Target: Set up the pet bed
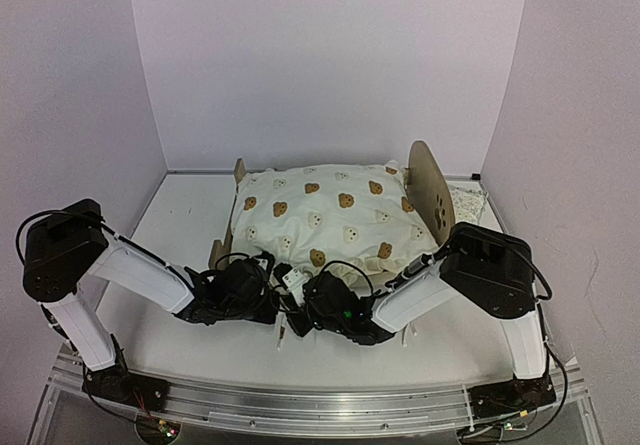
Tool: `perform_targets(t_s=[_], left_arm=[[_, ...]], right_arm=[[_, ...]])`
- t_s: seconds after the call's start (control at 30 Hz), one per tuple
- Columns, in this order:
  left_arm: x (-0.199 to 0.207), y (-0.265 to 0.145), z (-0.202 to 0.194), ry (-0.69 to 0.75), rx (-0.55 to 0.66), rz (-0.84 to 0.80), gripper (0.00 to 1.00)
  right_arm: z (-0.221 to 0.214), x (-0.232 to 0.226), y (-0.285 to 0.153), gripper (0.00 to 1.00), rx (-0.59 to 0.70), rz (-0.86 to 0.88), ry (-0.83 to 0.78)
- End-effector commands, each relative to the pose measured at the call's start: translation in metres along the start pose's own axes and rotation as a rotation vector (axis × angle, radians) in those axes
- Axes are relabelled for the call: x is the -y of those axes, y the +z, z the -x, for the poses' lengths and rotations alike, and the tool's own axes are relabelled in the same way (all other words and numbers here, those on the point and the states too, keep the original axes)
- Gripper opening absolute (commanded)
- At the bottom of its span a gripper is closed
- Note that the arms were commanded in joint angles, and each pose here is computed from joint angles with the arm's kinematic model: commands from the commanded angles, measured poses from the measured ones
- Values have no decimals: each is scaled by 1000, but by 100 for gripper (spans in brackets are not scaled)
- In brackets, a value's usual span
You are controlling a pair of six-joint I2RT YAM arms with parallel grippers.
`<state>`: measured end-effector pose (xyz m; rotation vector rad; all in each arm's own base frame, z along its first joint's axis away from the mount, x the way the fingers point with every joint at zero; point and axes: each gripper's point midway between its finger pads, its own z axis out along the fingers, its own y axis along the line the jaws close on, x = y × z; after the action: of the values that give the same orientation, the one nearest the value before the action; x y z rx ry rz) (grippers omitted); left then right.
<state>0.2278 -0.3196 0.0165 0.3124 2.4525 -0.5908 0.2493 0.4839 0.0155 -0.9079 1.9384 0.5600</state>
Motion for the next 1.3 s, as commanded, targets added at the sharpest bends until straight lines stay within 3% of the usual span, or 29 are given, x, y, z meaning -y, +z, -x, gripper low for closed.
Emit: perform_targets(t_s=[0.0, 0.2, 0.33, 0.77, 1.27], left_arm=[[30, -22, 11, 1, 9, -106, 11], [33, -50, 14, 16, 12, -121, 39], [32, -63, 7, 41, -18, -120, 46], [26, -52, -42, 95, -139, -109, 44], [22, -34, -50, 103, -160, -51, 29]], right_arm=[[24, -7, -8, 0, 93, 0, 24], [30, -2, -16, 0, 103, -26, 70], [35, -1, -18, 0, 107, -46, 106], [41, 8, -27, 0, 112, -88, 226], [1, 20, -28, 0, 36, -144, 341]])
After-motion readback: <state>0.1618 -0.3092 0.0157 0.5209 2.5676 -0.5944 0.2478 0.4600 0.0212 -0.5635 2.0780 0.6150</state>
